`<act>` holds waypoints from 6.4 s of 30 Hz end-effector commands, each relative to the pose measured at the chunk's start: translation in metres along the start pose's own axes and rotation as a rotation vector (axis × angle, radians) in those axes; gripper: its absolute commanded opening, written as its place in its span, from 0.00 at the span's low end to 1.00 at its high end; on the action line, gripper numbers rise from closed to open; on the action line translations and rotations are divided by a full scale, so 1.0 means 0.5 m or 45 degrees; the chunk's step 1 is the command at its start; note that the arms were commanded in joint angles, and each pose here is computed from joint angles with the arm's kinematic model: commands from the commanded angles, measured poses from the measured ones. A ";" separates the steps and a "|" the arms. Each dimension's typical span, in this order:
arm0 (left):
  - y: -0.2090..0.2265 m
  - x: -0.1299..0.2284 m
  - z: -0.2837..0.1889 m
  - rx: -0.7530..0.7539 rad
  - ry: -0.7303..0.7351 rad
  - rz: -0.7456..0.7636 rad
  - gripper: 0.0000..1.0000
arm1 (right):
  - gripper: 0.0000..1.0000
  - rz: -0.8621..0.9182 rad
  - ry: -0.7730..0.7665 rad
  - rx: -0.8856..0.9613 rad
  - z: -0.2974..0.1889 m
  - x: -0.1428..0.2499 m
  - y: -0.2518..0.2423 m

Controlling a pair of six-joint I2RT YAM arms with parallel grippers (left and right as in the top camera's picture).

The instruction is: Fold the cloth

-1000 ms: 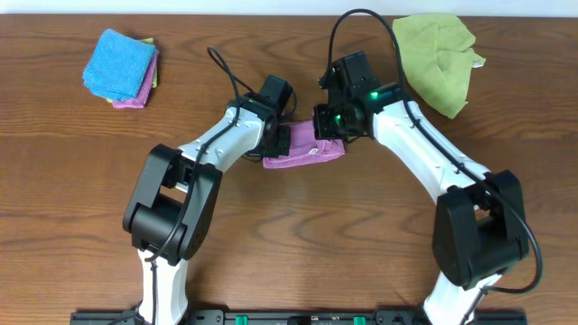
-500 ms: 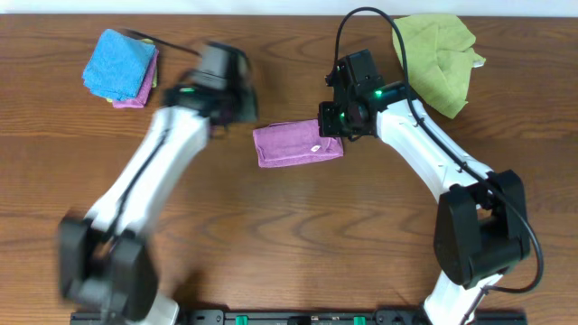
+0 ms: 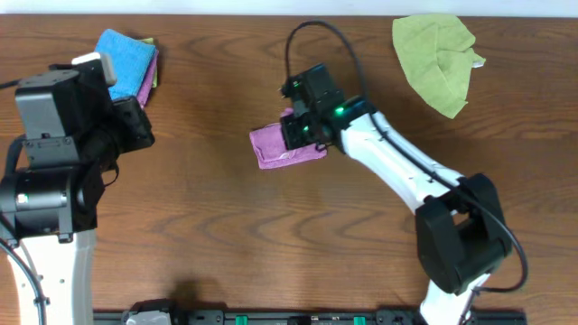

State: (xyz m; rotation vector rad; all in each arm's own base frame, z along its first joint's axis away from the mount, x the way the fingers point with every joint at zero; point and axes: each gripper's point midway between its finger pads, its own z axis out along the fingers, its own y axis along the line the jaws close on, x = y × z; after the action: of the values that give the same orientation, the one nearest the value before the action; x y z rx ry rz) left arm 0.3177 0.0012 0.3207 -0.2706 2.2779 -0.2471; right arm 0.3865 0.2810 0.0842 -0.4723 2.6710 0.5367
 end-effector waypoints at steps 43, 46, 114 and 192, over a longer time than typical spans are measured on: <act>-0.001 0.159 0.154 0.161 0.296 0.153 0.27 | 0.58 -0.089 -0.184 0.097 -0.325 -0.107 -0.005; -0.002 0.229 0.207 0.129 0.344 0.164 0.45 | 0.67 -0.076 -0.186 0.420 -0.477 -0.033 -0.058; -0.206 0.370 0.381 0.403 0.455 0.022 0.75 | 0.99 0.254 -0.471 0.728 -0.624 0.279 -0.312; -0.252 0.415 0.575 0.825 0.636 -0.615 0.06 | 0.99 0.256 -0.462 0.726 -0.622 0.282 -0.312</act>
State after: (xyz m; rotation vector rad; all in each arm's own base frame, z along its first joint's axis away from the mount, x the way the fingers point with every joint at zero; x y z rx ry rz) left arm 0.3934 -0.2043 0.0072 -0.4659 2.4718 -1.4150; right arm 0.2342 -0.0188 0.2432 0.0281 2.3815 -0.0911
